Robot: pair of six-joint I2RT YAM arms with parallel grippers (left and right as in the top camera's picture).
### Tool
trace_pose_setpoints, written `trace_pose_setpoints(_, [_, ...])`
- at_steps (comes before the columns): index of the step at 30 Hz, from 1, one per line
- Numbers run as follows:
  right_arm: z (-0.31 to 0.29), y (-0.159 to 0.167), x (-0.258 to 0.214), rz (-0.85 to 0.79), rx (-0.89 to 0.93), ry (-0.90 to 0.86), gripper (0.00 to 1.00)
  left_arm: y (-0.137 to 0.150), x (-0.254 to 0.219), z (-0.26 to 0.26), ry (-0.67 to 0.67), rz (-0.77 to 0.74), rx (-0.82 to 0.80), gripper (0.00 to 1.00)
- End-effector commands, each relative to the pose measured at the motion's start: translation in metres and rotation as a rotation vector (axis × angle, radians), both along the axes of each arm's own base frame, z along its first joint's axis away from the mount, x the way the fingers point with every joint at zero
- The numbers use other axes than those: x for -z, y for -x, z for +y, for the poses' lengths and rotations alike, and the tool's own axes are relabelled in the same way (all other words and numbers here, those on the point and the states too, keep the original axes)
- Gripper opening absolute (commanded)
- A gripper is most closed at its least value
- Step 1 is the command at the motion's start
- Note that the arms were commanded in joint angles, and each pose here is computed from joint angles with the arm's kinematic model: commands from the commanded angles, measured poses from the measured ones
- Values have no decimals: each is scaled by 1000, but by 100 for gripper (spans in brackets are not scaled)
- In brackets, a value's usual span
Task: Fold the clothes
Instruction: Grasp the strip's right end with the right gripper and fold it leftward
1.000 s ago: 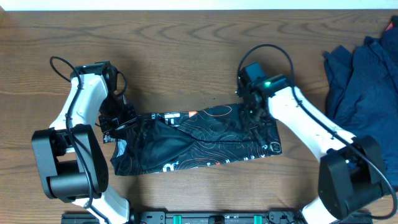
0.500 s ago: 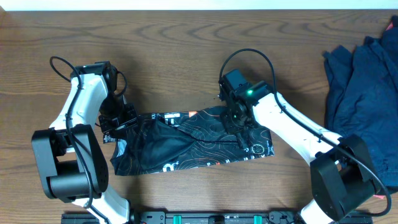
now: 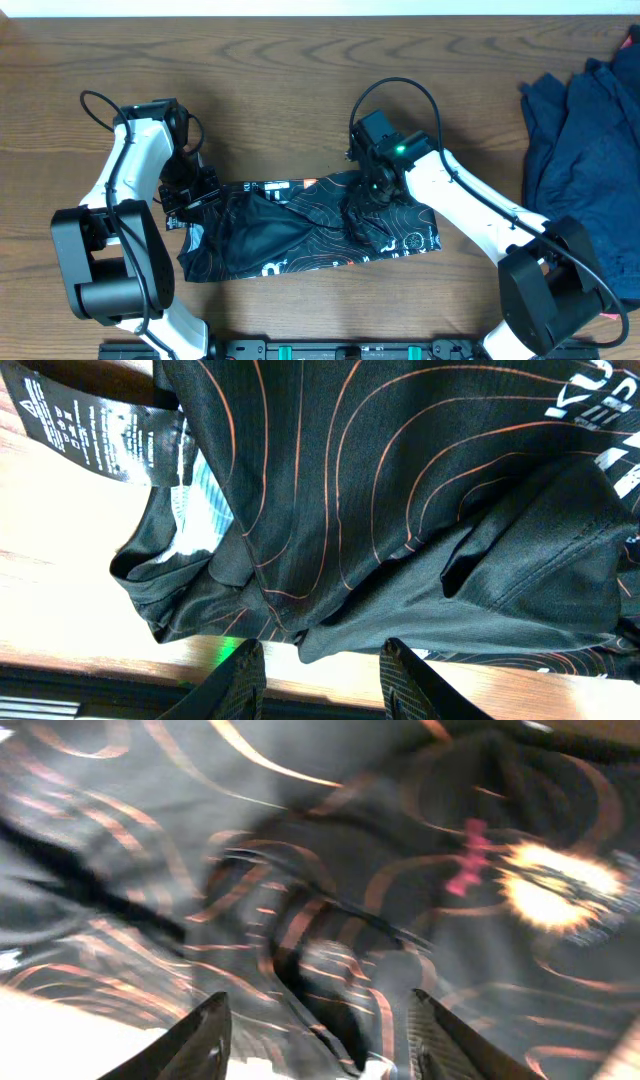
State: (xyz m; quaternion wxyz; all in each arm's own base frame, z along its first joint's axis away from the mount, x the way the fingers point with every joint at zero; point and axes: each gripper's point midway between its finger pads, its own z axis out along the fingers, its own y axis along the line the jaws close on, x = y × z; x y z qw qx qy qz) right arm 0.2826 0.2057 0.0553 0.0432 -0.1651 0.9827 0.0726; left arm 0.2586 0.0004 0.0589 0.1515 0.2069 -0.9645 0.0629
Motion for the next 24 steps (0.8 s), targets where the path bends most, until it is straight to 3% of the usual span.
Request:
trace_pose_setpoints(1, [-27, -11, 5, -58, 104, 145, 55, -7, -8, 1, 3, -39, 2, 40])
trace_pose_setpoints(6, [-33, -18, 8, -97, 188, 169, 45, -6, -7, 0, 4, -33, 2, 40])
trace_pose_setpoints(16, [-6, -15, 44, 3, 162, 71, 45, -6, -7, 0, 4, -34, 2, 40])
trace_pose_setpoints(24, [71, -13, 31, 49, -82, -329, 52, -7, -7, 0, 3, -37, 2, 40])
